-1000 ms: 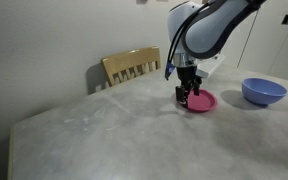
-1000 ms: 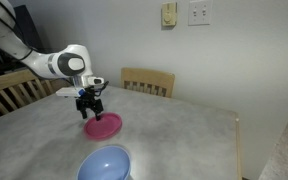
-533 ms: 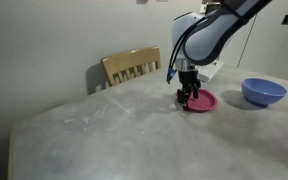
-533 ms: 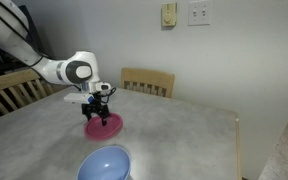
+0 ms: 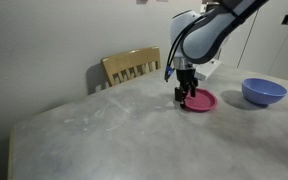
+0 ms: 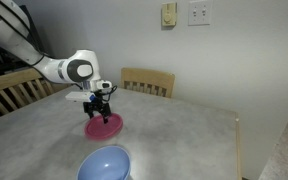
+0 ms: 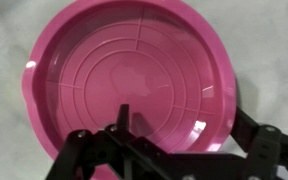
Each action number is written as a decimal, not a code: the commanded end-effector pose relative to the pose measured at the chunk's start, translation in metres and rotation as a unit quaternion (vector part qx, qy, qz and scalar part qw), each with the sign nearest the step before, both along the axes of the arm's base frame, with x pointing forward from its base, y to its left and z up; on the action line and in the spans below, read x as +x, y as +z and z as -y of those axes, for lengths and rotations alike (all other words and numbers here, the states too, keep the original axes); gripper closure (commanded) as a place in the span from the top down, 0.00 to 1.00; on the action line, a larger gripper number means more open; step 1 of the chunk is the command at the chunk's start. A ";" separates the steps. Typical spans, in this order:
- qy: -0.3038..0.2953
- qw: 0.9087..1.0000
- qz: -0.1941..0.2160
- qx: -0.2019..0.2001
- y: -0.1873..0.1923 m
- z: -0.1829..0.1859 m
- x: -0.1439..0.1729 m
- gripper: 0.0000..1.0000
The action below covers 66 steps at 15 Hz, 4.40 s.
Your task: Put the pink plate on the bowl
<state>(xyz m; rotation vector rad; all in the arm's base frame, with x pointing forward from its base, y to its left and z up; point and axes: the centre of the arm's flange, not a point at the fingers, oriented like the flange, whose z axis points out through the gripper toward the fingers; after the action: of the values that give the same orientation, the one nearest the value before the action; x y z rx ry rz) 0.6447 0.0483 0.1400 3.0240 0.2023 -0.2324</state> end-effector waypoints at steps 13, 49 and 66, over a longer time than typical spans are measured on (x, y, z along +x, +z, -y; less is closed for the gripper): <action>-0.048 0.997 0.007 0.056 -0.002 0.009 0.018 0.03; -0.290 0.941 0.109 -0.136 0.107 0.185 -0.195 0.03; -0.143 0.983 0.039 -0.105 0.151 0.190 -0.160 0.03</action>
<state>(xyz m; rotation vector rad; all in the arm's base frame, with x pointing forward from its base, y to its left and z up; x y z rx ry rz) 0.4716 -0.1501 0.2849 2.8350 -0.3280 -0.1067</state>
